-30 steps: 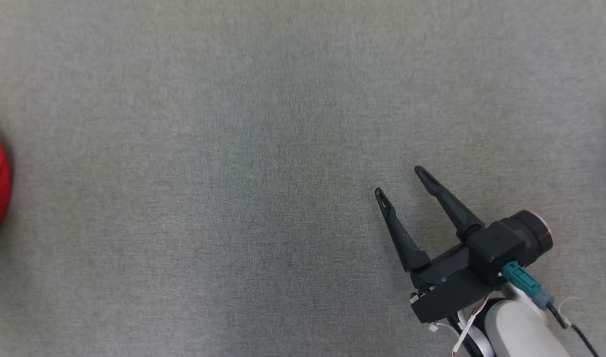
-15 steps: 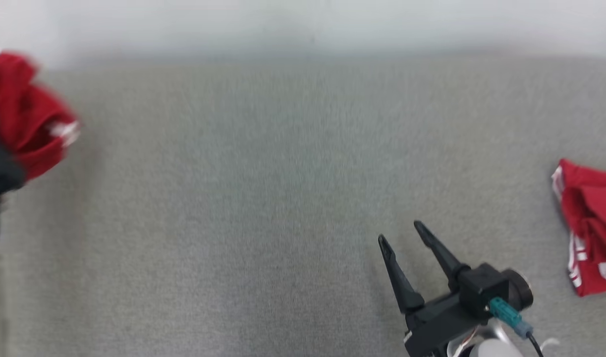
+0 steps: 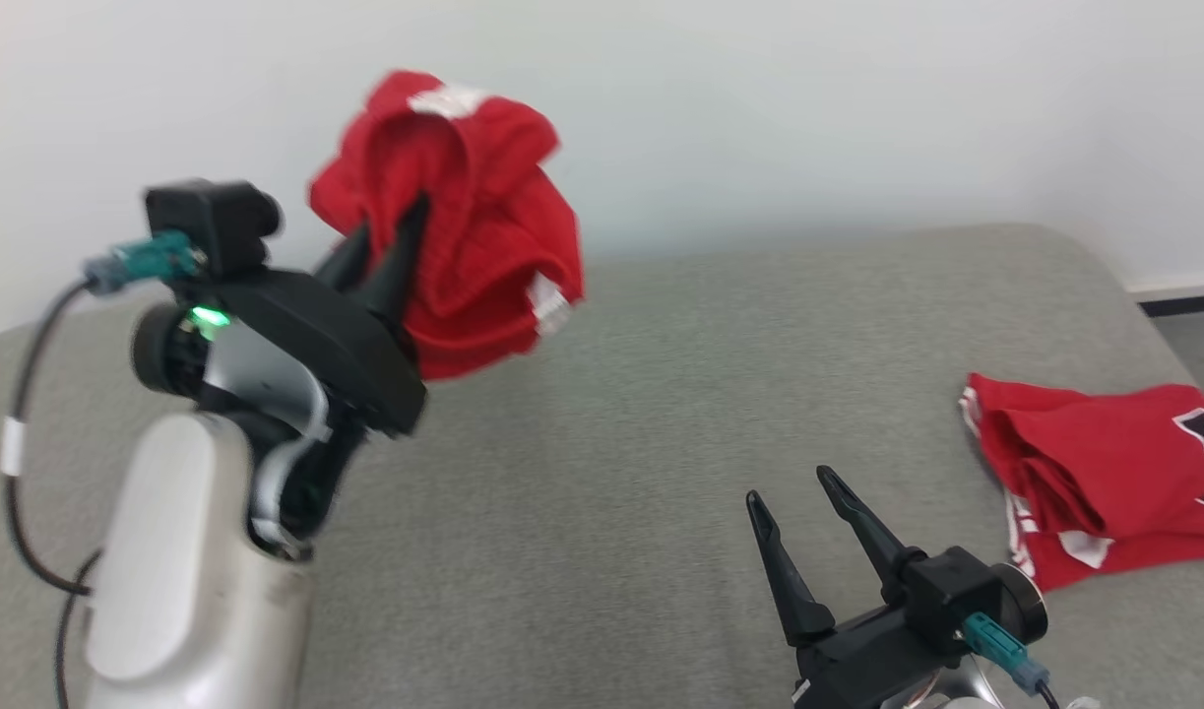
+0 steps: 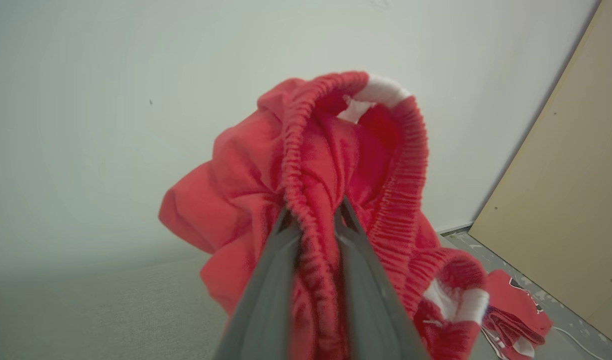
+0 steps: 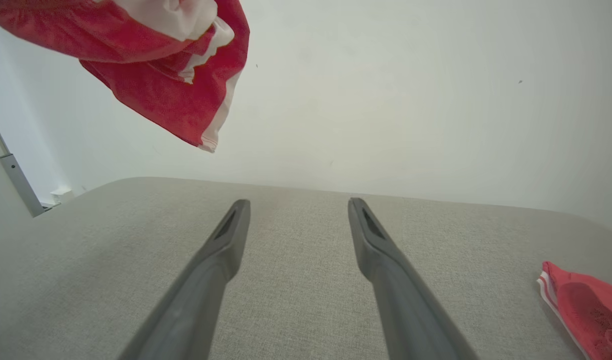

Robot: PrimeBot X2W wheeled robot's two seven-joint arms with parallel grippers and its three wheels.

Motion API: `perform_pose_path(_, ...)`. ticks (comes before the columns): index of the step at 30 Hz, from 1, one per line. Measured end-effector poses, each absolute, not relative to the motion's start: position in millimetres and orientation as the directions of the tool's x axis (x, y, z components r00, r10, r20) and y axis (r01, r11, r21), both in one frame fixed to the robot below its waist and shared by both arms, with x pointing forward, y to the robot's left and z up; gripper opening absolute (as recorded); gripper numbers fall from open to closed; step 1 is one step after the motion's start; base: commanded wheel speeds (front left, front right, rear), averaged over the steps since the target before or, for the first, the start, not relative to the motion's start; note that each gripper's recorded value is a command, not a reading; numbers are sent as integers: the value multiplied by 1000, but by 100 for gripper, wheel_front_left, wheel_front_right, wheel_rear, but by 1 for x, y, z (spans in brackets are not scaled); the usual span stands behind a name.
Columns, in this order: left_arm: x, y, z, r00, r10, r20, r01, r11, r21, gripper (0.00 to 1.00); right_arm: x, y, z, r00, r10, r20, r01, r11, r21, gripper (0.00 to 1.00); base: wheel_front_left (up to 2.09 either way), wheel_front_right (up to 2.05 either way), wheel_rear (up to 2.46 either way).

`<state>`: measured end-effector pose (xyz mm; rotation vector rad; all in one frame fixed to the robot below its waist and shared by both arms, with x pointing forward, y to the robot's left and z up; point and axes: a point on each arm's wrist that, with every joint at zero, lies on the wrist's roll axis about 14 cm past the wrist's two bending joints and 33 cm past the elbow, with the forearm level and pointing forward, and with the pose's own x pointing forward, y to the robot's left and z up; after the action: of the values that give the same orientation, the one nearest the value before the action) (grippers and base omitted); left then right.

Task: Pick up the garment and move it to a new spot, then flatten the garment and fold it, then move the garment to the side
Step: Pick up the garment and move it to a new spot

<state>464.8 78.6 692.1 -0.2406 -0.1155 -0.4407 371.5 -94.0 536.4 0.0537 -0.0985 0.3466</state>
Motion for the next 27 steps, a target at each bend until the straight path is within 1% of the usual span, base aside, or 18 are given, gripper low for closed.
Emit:
perform_pose_path(3,455,40,680,858,-493,145,512,840,-177,0,366,-107,543,946,301,120,-306,952,25,100,0,0,0)
perform_pose_path(5,451,16,660,833,-544,103,554,815,-170,0,363,-119,544,956,268,122,-273,962,22,100,0,0,0)
perform_pose_path(10,445,-34,608,773,-635,6,618,750,-238,0,354,-155,544,979,164,119,-168,986,21,100,0,0,0)
perform_pose_path(14,439,-68,555,718,-688,-106,645,715,-269,0,346,-180,538,991,87,100,-89,996,23,100,0,0,0)
perform_pose_path(17,437,-87,527,691,-706,-157,666,706,-242,0,341,-196,534,995,35,90,-37,999,21,100,0,0,0)
perform_pose_path(19,437,-91,502,679,-703,-212,683,711,-171,0,338,-205,529,997,6,74,-8,1000,21,100,0,0,0)
perform_pose_path(20,438,-91,491,679,-696,-236,681,716,-153,13,336,-208,526,998,-5,66,4,1000,21,100,0,0,0)
perform_pose_path(21,438,-91,481,676,-691,-254,686,717,-125,68,335,-211,524,998,-17,61,16,1000,22,100,0,0,0)
perform_pose_path(22,439,-91,474,675,-692,-255,694,713,-99,100,334,-214,521,998,-29,51,27,999,22,100,0,0,0)
perform_pose_path(25,444,-90,463,696,-677,-237,680,728,-84,100,333,-221,513,998,-53,26,52,998,22,100,0,0,0)
perform_pose_path(27,448,-83,461,725,-654,-216,653,753,-87,100,334,-223,511,998,-60,22,59,998,24,100,0,0,0)
